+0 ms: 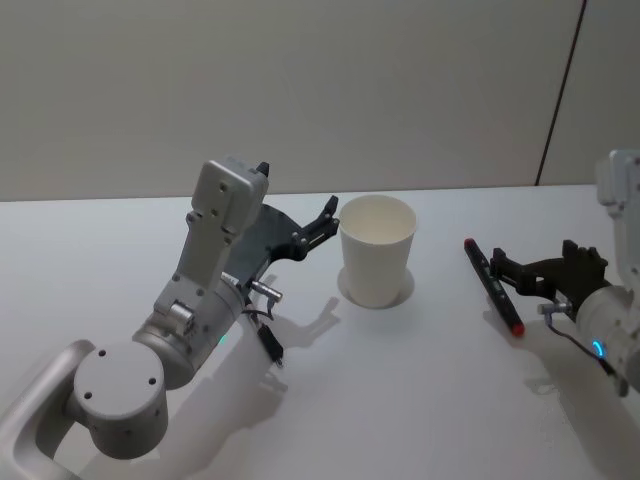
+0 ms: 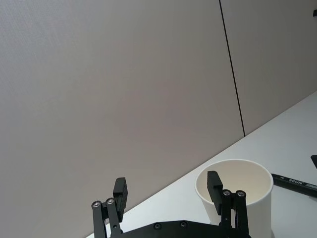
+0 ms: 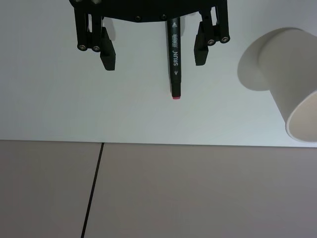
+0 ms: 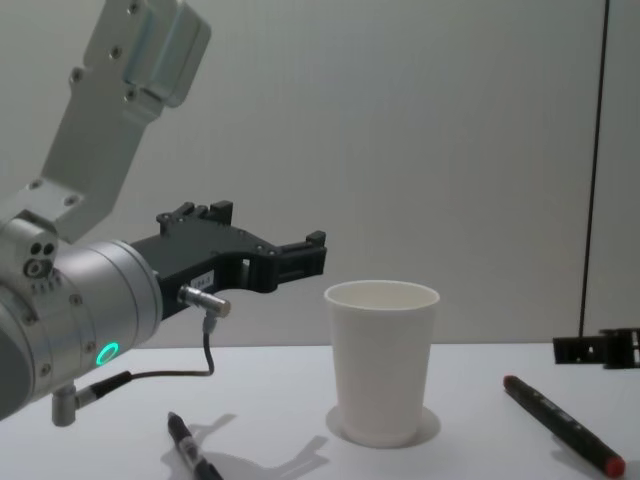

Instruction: Place the pen into the pen holder.

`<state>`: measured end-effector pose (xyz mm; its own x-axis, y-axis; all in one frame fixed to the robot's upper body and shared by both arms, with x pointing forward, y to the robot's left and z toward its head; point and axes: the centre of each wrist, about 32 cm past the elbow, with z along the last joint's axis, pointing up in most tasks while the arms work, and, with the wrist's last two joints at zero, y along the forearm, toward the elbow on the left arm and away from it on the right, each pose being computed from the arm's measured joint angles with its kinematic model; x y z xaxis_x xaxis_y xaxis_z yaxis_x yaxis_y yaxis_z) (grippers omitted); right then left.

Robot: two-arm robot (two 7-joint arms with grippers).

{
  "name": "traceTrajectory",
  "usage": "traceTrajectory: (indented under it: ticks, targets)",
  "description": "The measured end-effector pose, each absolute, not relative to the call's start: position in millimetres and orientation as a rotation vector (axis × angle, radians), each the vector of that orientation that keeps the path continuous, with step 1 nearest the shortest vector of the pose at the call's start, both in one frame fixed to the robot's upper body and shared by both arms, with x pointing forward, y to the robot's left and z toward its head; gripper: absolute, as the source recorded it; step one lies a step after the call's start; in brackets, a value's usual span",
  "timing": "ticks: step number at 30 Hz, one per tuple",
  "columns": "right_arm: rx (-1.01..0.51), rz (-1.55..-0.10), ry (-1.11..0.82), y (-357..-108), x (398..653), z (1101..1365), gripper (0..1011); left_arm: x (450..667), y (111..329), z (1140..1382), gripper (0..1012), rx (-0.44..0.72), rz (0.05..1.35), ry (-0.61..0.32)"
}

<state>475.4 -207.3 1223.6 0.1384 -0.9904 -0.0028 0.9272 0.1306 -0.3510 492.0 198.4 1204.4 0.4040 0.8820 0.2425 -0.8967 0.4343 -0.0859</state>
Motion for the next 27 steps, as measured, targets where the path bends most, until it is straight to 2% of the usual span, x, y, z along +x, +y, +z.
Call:
traceTrajectory:
  ticks: [27]
  targets:
    - [-0.420,-1.388,0.313,-187.8,523.0,1207.7,1001,492.0,198.4,1204.4,1001,0.061,1.124,-0.268]
